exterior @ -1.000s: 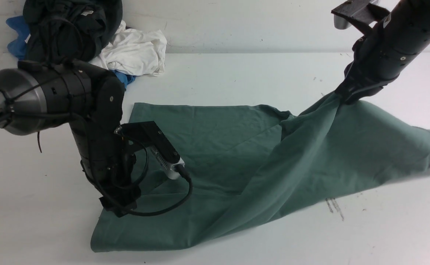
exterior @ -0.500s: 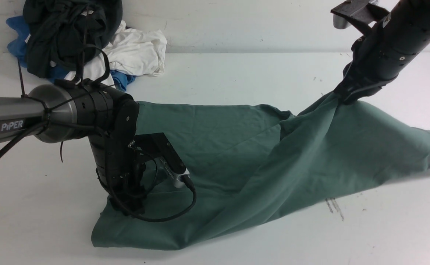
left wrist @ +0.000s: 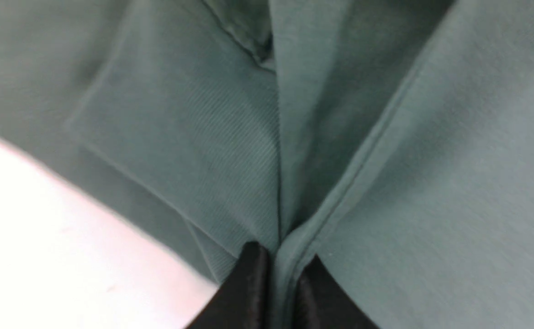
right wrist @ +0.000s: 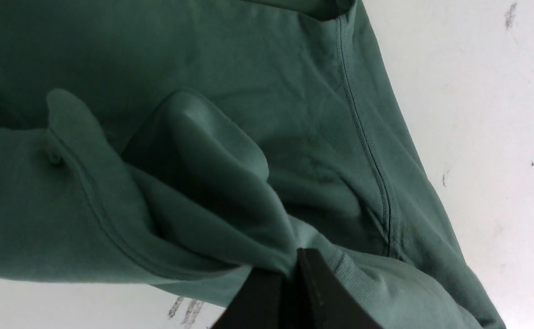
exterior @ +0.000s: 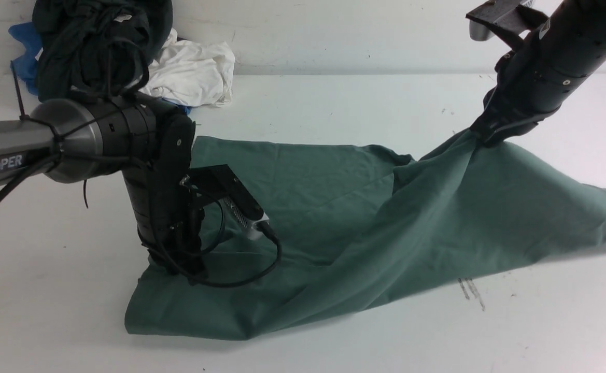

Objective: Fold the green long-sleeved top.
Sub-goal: Use both arms to drag the lower edge of the fabric forward and fold it over the upper edge

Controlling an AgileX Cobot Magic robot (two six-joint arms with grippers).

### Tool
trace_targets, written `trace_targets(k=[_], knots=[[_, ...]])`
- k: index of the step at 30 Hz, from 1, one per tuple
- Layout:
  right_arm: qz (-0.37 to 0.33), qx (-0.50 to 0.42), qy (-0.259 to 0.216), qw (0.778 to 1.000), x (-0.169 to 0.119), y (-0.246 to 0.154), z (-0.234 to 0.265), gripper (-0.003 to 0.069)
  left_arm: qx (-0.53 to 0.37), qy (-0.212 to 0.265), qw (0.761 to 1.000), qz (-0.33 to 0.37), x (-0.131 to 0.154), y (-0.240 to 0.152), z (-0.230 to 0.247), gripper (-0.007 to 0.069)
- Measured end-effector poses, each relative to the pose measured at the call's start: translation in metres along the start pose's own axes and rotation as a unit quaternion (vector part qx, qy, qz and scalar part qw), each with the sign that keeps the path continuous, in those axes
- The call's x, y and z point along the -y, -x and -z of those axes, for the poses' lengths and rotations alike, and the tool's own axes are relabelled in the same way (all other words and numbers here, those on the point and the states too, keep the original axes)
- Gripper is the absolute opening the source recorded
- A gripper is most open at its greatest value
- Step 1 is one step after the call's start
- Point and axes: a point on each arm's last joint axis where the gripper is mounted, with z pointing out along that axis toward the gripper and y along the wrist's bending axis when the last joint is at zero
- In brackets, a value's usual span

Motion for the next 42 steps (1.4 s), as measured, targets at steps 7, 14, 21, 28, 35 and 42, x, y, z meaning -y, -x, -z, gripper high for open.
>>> trace_targets(k=[7, 14, 21, 28, 35, 42], knots=[[0.0, 0.0, 0.0, 1.0, 0.0, 0.0, 0.0, 0.001, 0.015, 0.032, 0.999, 0.006, -0.005, -0.002, 0.033, 0.0023], [0.014, -0.022, -0.041, 0.999, 0.008, -0.004, 0.0, 0.001, 0.054, 0.109, 0.992, 0.027, -0.023, 0.003, 0.088, 0.0023], [0.018, -0.024, -0.071, 0.997, 0.018, -0.004, 0.008, 0.001, 0.103, 0.155, 0.981, 0.055, -0.046, 0.007, 0.125, 0.0027], [-0.033, -0.007, -0.055, 0.998, 0.038, -0.014, 0.012, 0.001, 0.12, 0.155, 0.976, 0.091, -0.064, -0.003, 0.133, 0.0027], [-0.046, -0.024, -0.035, 0.998, 0.045, -0.017, -0.01, 0.001, 0.133, 0.154, 0.975, 0.088, -0.07, 0.008, 0.118, 0.0027], [-0.037, -0.03, -0.061, 0.997, 0.053, -0.017, -0.02, 0.001, 0.174, 0.171, 0.963, 0.117, -0.088, 0.018, 0.1, 0.0027]])
